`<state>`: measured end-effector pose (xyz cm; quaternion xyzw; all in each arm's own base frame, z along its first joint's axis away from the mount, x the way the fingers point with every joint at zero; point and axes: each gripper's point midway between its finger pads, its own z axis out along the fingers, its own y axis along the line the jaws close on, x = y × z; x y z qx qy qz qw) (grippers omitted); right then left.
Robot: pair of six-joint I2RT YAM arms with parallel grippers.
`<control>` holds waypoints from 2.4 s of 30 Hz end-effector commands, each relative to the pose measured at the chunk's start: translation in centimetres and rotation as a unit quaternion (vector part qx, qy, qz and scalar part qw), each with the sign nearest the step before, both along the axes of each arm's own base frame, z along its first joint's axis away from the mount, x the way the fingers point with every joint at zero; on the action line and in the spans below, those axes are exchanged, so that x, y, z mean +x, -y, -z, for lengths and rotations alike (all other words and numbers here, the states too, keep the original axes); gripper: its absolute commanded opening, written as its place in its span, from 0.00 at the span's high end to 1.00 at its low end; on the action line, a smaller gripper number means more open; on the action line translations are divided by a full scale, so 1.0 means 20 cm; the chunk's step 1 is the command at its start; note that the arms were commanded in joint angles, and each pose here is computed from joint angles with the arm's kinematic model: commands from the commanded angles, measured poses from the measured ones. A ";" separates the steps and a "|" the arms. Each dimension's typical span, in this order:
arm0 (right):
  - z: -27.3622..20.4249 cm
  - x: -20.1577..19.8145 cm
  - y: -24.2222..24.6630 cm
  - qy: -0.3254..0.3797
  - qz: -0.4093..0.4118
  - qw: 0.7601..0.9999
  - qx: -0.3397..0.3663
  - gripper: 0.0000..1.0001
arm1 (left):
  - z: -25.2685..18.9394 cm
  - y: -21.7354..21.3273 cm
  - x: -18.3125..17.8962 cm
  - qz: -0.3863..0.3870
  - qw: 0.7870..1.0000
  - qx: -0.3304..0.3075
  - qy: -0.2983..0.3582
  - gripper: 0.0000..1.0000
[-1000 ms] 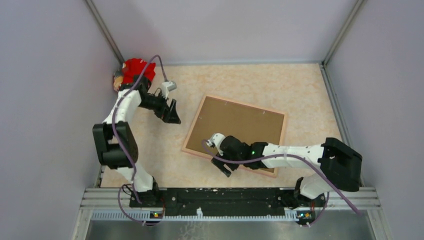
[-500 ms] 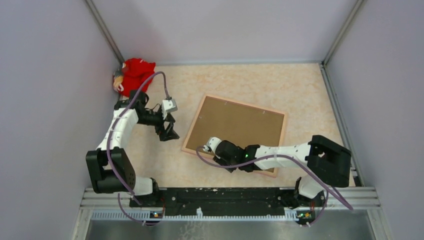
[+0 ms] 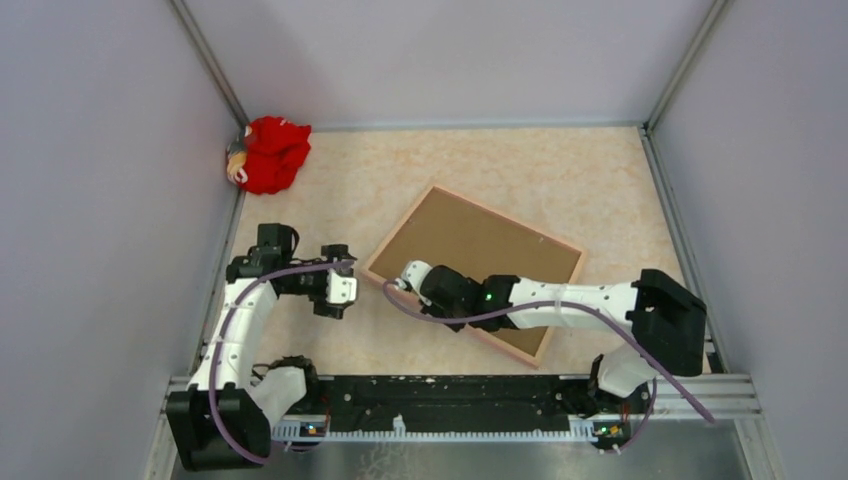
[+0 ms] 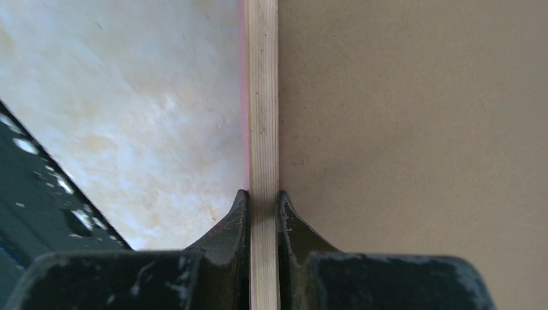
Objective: Put the photo into the frame
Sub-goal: Turn over the photo frame at the center of the board.
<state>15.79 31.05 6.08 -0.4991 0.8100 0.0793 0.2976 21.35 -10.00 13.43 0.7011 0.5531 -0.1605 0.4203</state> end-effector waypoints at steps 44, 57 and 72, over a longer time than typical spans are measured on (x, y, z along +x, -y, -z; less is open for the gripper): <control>-0.89 0.19 0.03 0.116 -0.046 0.987 0.102 0.24 | -0.42 0.22 0.37 0.045 0.968 0.026 0.247 0.75; -0.68 0.21 0.13 0.182 -0.068 0.981 -0.008 0.31 | -0.42 0.23 0.36 0.048 0.970 0.020 0.236 0.74; -1.15 0.36 0.08 0.290 0.041 0.952 0.092 0.90 | -0.60 0.24 0.38 -0.016 0.982 -0.042 0.182 0.01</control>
